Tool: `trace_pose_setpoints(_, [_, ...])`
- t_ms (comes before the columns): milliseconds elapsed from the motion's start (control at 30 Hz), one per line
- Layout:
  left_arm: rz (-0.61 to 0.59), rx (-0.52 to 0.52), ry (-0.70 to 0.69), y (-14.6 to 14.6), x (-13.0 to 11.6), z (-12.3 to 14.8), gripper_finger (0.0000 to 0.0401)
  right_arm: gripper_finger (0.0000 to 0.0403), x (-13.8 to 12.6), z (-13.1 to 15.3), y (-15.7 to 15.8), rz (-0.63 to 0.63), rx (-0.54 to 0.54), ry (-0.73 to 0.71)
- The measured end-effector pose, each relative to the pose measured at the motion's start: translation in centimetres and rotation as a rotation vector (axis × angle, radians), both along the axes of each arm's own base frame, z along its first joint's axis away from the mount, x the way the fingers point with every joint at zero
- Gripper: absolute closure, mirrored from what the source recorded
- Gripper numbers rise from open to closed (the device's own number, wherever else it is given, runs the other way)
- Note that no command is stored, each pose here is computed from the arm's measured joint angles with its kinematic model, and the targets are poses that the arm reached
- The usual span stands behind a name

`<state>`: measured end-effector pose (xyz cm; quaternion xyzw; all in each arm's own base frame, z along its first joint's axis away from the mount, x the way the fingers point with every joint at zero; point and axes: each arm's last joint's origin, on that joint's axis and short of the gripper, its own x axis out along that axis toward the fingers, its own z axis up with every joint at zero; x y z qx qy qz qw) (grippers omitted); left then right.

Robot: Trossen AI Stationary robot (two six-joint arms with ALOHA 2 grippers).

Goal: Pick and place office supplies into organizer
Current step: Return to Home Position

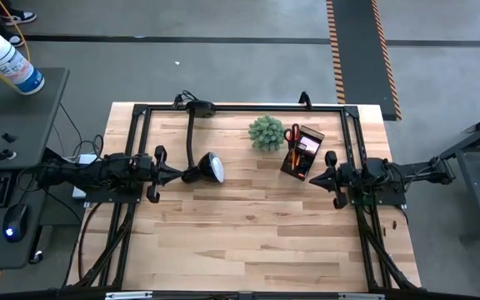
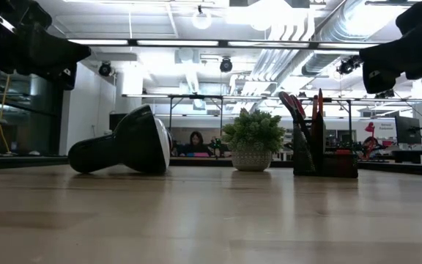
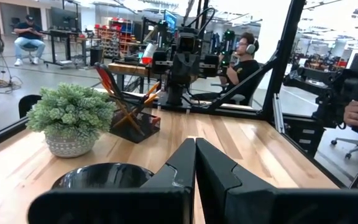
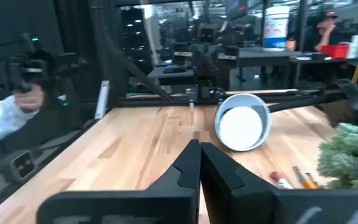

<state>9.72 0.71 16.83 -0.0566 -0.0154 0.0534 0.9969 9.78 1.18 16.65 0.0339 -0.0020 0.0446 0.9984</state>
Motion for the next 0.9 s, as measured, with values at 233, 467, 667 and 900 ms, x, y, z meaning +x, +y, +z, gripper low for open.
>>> trace_pose_setpoints(233, [0.0,-0.005,0.0,0.0,0.0,0.0,0.04,0.0402,0.01,0.05,-0.1,-0.031,-0.009,-0.006])
trace_pose_setpoints(467, [-0.023,0.002,0.004,-0.07,0.01,-0.04,0.04,0.04,0.01,0.06,-0.14,-0.041,-0.015,-0.007])
trace_pose_setpoints(667, [-0.031,0.001,0.005,-0.09,0.01,-0.04,0.04,0.0399,0.03,0.07,-0.32,-0.061,-0.012,-0.007])
trace_pose_setpoints(900, [-0.031,0.001,0.005,-0.09,0.01,-0.04,0.04,0.0402,0.04,0.06,-0.43,-0.062,0.0,-0.006])
